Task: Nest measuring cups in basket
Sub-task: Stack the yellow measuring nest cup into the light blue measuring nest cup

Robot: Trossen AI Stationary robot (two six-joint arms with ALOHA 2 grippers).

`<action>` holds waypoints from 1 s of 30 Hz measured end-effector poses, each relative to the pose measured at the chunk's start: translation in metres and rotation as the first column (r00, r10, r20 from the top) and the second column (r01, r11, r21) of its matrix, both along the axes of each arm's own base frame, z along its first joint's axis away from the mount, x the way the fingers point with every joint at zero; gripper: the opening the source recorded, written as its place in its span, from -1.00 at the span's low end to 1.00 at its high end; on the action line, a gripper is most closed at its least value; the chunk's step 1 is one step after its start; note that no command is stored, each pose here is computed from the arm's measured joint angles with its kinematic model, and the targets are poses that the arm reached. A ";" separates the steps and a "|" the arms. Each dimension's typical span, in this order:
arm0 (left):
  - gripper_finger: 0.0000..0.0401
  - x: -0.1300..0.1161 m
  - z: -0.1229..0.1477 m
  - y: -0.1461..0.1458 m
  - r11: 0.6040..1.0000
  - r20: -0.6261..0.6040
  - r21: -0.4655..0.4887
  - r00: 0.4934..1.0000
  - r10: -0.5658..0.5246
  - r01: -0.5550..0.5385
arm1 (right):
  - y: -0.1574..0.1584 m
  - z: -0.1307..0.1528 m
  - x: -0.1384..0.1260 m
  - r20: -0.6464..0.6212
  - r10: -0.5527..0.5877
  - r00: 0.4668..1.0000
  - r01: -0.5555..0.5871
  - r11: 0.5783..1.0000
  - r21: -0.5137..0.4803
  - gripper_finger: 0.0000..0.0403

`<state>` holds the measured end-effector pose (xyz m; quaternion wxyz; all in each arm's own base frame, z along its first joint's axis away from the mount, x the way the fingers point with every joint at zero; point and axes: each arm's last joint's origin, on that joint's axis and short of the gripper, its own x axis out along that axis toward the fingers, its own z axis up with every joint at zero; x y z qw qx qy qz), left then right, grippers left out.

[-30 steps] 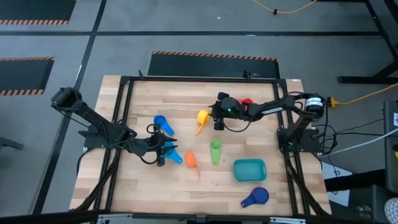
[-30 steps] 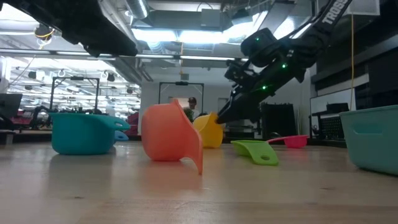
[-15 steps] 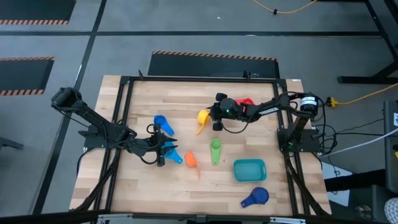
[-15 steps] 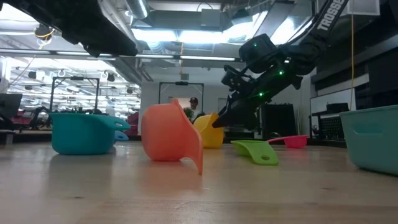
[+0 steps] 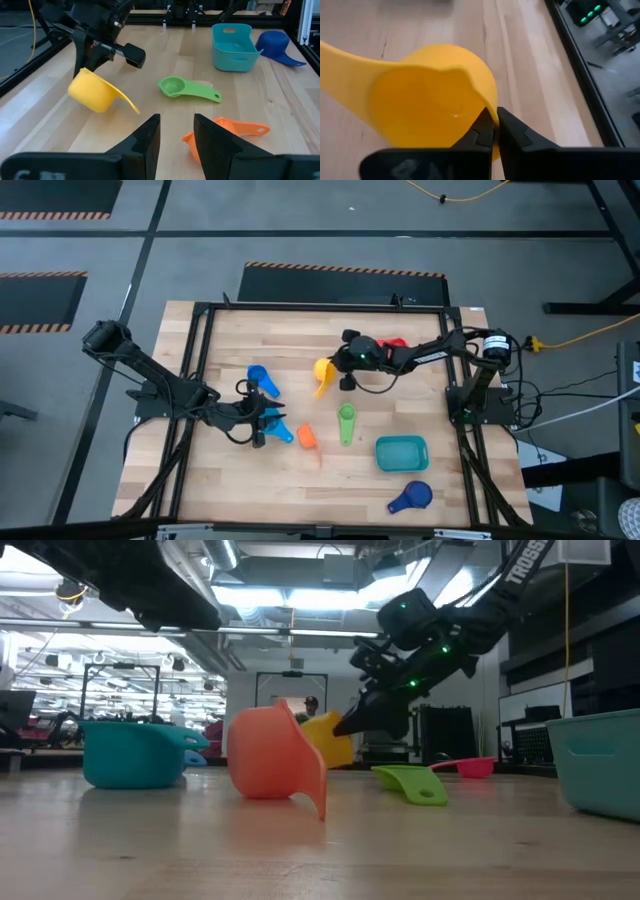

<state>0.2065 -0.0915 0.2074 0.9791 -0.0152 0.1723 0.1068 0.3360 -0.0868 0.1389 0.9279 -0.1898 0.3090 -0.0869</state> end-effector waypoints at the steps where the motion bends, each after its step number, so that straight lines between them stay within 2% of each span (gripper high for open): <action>1: -0.45 0.000 0.000 0.000 1.000 0.001 -0.003 1.000 -0.001 0.001 | 0.000 0.003 0.003 -0.017 0.003 1.000 -0.003 1.000 0.004 -0.95; 6: -0.45 -0.004 0.002 -0.004 0.997 0.007 -0.073 1.000 -0.028 0.029 | 0.006 0.021 0.019 -0.101 0.059 0.993 -0.060 0.998 -0.015 -0.95; 9: -0.45 -0.009 0.005 -0.008 0.976 0.010 -0.206 0.997 -0.075 0.075 | 0.014 0.035 0.029 -0.120 0.098 0.988 -0.103 0.994 -0.030 -0.95; 12: -0.45 -0.015 0.006 -0.012 0.919 -0.010 -0.376 0.991 -0.135 0.122 | 0.023 0.049 0.039 -0.126 0.148 0.981 -0.157 0.986 -0.063 -0.95; 17: -0.45 -0.022 0.002 -0.023 0.778 -0.071 -0.616 0.975 -0.210 0.123 | 0.039 0.076 0.055 -0.085 0.225 0.971 -0.235 0.963 -0.129 -0.95; 20: -0.45 -0.026 -0.004 -0.028 0.709 -0.145 -0.704 0.968 -0.207 0.046 | 0.048 0.091 0.062 -0.045 0.256 0.966 -0.260 0.954 -0.147 -0.95; 24: -0.45 -0.035 -0.013 -0.030 0.654 -0.270 -0.751 0.947 -0.176 -0.093 | 0.061 0.106 0.068 -0.034 0.365 0.930 -0.366 0.918 -0.153 -0.95; 30: -0.45 -0.049 -0.029 -0.022 0.658 -0.478 -0.684 0.875 -0.076 -0.316 | 0.076 0.124 0.075 0.002 0.441 0.897 -0.431 0.878 -0.210 -0.95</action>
